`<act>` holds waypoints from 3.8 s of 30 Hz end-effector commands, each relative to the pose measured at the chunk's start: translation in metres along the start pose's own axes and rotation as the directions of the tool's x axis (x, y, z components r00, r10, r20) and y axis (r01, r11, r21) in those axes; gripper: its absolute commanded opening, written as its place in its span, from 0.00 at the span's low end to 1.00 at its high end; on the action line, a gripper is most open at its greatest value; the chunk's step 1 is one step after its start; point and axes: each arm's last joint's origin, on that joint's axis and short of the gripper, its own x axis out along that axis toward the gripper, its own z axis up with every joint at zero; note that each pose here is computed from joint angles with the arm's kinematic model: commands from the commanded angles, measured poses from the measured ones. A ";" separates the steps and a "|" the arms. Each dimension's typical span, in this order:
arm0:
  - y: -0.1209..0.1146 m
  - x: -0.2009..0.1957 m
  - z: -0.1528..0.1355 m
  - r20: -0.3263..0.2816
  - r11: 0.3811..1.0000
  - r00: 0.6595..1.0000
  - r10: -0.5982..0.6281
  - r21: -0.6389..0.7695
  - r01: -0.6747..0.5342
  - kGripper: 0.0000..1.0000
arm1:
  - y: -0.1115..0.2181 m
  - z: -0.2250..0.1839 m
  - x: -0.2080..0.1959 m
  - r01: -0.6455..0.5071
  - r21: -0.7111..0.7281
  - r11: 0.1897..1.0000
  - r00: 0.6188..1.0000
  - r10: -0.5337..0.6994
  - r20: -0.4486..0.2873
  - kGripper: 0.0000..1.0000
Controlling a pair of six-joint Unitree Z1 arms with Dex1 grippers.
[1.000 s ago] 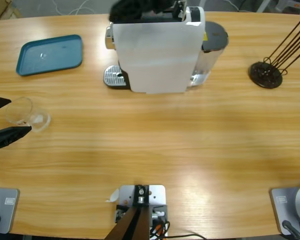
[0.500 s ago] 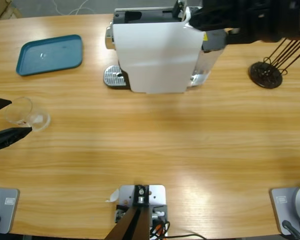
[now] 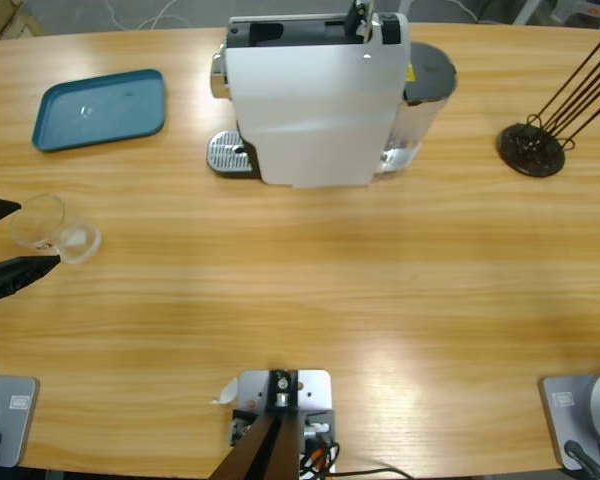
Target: Pour coffee
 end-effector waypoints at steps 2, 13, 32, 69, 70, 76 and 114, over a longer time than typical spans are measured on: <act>0.001 0.000 -0.012 -0.009 1.000 1.000 0.001 -0.018 -0.001 0.96 | 0.056 -0.044 0.032 -0.096 -0.024 0.995 0.991 0.093 -0.093 0.00; 0.001 -0.002 -0.014 -0.001 1.000 1.000 -0.007 -0.018 0.007 0.94 | 0.087 -0.073 0.060 -0.140 -0.016 0.990 0.980 0.136 -0.145 0.00; 0.002 -0.006 -0.016 0.015 1.000 1.000 -0.004 -0.019 0.004 0.95 | 0.087 -0.183 0.123 -0.169 -0.026 0.985 0.896 0.143 -0.421 0.00; 0.023 0.027 0.033 -0.226 0.872 0.917 0.328 -0.301 -0.386 1.00 | -0.035 -0.096 -0.107 -0.299 -0.243 0.923 0.943 0.247 -0.223 1.00; 0.021 0.031 0.033 -0.242 0.870 0.913 0.328 -0.299 -0.392 1.00 | -0.041 -0.102 -0.110 -0.297 -0.241 0.924 0.941 0.241 -0.237 1.00; 0.018 0.039 0.036 -0.329 0.829 0.865 0.379 -0.295 -0.475 0.99 | -0.065 -0.142 -0.117 -0.268 -0.203 0.942 0.931 0.199 -0.305 1.00; 0.006 0.085 -0.002 -0.383 0.760 0.793 0.473 -0.278 -0.587 1.00 | -0.078 -0.177 -0.107 -0.235 -0.191 0.953 0.926 0.160 -0.341 1.00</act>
